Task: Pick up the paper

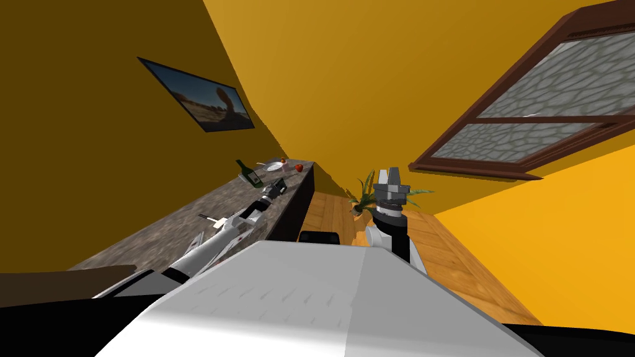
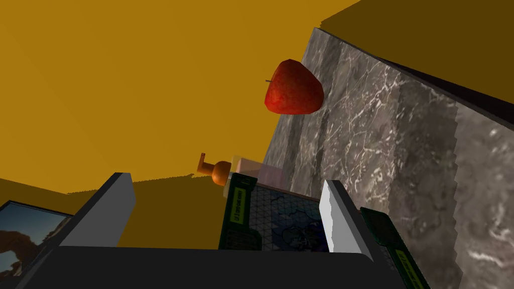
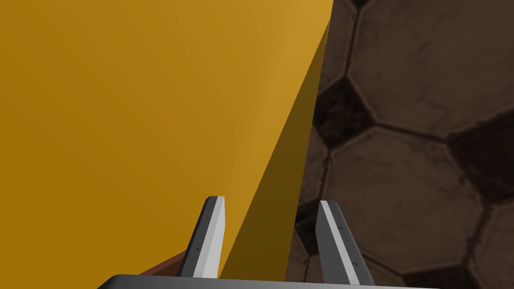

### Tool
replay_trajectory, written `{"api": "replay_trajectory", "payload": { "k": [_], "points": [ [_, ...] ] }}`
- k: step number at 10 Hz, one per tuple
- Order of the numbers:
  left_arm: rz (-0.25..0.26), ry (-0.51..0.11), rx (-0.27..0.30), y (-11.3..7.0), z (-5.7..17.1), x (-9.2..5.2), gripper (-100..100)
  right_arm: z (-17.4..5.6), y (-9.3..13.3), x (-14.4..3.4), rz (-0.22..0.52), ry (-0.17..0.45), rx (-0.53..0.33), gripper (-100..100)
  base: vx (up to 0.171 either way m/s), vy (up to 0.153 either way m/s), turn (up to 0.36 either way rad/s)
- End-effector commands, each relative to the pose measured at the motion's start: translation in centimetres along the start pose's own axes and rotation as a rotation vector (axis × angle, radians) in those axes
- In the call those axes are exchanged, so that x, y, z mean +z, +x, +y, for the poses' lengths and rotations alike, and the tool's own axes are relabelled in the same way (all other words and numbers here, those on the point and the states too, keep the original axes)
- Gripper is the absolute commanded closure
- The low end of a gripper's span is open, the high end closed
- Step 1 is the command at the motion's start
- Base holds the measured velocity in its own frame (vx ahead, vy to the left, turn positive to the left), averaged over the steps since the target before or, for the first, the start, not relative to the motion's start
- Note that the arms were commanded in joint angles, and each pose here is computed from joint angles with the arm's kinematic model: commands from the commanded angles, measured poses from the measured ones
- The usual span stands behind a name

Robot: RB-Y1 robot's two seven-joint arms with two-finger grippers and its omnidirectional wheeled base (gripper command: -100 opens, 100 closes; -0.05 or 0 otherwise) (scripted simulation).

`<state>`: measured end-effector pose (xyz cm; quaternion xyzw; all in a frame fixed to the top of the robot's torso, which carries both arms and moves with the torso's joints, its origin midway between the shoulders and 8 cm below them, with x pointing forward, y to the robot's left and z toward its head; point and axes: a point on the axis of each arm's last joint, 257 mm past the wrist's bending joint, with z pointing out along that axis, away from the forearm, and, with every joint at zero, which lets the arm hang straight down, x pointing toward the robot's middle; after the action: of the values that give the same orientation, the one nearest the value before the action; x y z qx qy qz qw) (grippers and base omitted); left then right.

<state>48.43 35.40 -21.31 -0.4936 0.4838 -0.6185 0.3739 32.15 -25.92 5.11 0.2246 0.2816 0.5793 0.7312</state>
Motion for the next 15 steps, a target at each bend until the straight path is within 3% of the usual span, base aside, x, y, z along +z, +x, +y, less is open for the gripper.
{"api": "replay_trajectory", "payload": {
  "k": [1,2,3,4,5,6,10,11,12,15],
  "points": [
    [-0.020,-0.021,-0.004,-1.4,0.3,-0.1,-100,0.0,0.0,0.0,0.000,0.000,0.000,0,-0.001,0.018,-0.026],
    [-0.041,-0.035,-0.007,-2.7,0.3,-0.2,-100,0.0,0.0,0.0,0.000,0.000,0.000,0,-0.001,0.042,-0.015],
    [-0.028,-0.026,-0.004,-1.8,0.1,-0.2,-100,0.0,0.0,0.0,0.000,0.000,0.000,0,-0.001,0.025,-0.003],
    [-0.030,-0.028,-0.006,-2.0,0.1,-0.3,0,0.0,0.0,0.0,0.000,0.000,0.000,0,0.000,0.000,0.000],
    [-0.030,-0.028,-0.006,-2.0,0.1,-0.3,-100,0.0,0.0,0.0,0.000,0.000,0.000,0,0.000,0.000,0.000],
    [-0.030,-0.028,-0.006,-2.0,0.1,-0.3,100,0.0,0.0,0.0,0.000,0.000,0.000,0,0.000,0.000,0.000],
    [-0.030,-0.028,-0.006,-2.0,0.1,-0.3,100,0.0,0.0,0.0,0.000,0.000,0.000,0,0.000,0.000,0.000],
    [-0.030,-0.028,-0.006,-2.0,0.1,-0.3,0,0.0,0.0,0.0,0.000,0.000,0.000,0,0.000,0.000,0.000],
    [-0.043,-0.040,-0.063,-2.3,0.2,-0.5,-100,0.0,0.0,0.0,0.000,0.000,0.000,0,0.007,0.001,-0.023],
    [-0.061,-0.058,-0.146,-2.7,0.5,-0.9,-100,0.0,0.0,0.0,0.000,0.000,0.000,0,0.011,0.002,-0.015]
  ]
}}
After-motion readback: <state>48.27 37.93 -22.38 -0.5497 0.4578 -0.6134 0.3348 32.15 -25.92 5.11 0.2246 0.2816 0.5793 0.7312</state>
